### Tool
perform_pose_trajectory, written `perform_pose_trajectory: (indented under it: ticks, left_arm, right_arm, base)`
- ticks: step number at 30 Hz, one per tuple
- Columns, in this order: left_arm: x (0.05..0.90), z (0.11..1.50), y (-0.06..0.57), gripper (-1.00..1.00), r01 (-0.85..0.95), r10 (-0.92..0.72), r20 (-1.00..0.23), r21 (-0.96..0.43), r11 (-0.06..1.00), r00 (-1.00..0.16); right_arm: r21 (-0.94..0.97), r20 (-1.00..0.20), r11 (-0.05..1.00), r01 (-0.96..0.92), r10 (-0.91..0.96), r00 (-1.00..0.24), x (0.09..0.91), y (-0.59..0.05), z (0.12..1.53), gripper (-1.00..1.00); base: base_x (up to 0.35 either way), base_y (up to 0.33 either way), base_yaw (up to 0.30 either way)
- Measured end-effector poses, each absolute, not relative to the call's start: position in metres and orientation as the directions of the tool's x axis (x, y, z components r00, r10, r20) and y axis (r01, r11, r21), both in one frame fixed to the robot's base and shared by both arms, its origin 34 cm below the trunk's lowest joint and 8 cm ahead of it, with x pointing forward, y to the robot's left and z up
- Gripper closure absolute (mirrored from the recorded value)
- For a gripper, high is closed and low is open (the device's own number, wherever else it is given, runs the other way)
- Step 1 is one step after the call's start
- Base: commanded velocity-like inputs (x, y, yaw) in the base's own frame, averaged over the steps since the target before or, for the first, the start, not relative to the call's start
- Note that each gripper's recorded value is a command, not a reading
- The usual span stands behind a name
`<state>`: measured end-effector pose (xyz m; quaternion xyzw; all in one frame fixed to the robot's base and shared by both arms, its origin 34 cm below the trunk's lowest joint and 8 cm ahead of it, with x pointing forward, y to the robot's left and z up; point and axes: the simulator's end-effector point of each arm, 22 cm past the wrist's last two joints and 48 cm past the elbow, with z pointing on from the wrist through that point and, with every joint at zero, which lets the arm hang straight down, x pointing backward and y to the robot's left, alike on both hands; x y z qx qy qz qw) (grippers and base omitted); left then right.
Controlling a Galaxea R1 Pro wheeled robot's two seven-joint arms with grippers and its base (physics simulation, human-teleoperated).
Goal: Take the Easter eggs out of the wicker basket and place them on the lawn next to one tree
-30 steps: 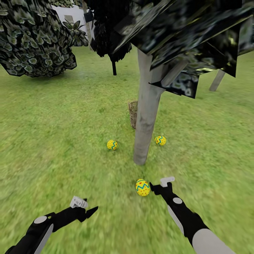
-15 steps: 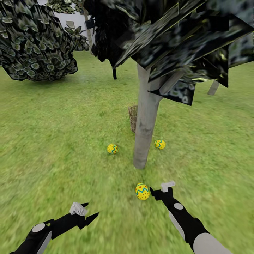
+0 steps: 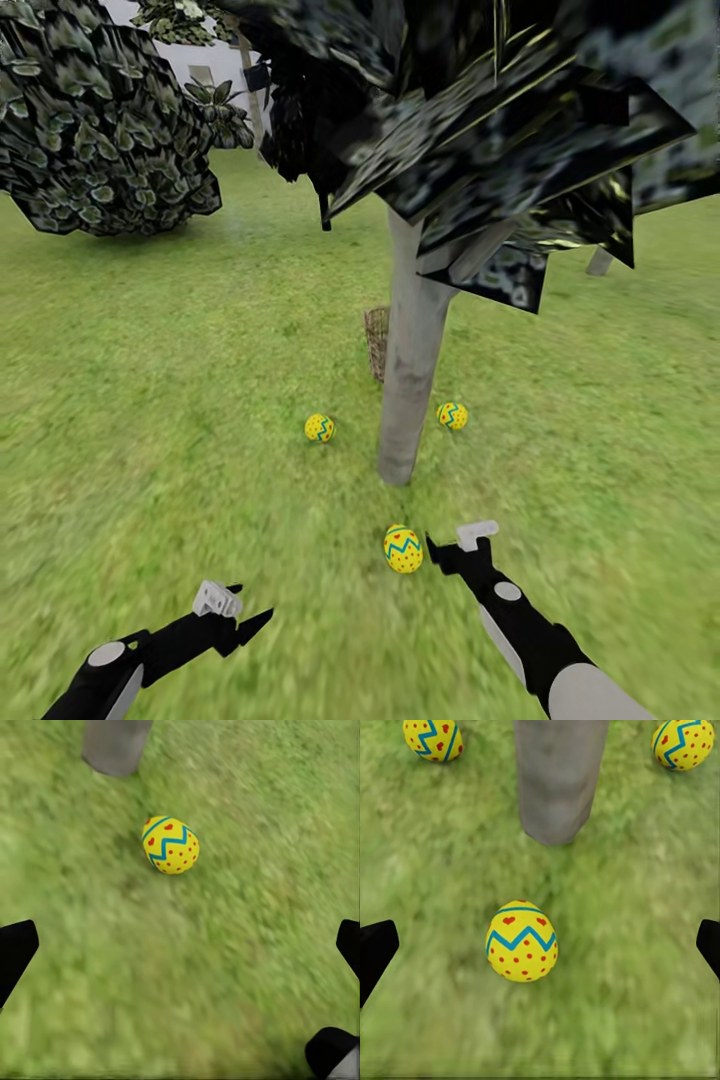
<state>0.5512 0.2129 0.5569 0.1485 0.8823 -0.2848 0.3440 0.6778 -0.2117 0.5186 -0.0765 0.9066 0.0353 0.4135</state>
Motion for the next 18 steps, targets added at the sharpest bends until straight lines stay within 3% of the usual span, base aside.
perform_pose_trajectory:
  ticks: [7, 18]
  left_arm:
    - [0.544, 0.555, 0.231, -1.00, 0.430, 0.071, -0.682, -0.374, 0.822, -0.728]
    - [0.520, 0.549, 0.243, -1.00, 0.390, 0.066, -0.647, -0.372, 0.842, -0.760]
  right_arm:
    - [-0.009, -0.727, 0.987, -0.160, -0.117, -0.676, 0.658, -0.221, 0.514, -1.00]
    - [-0.086, -0.640, 0.988, -0.130, -0.154, -0.753, 0.588, -0.290, 0.487, -1.00]
  base:
    - [0.000, 0.000, 0.000]
    - [0.000, 0.000, 0.000]
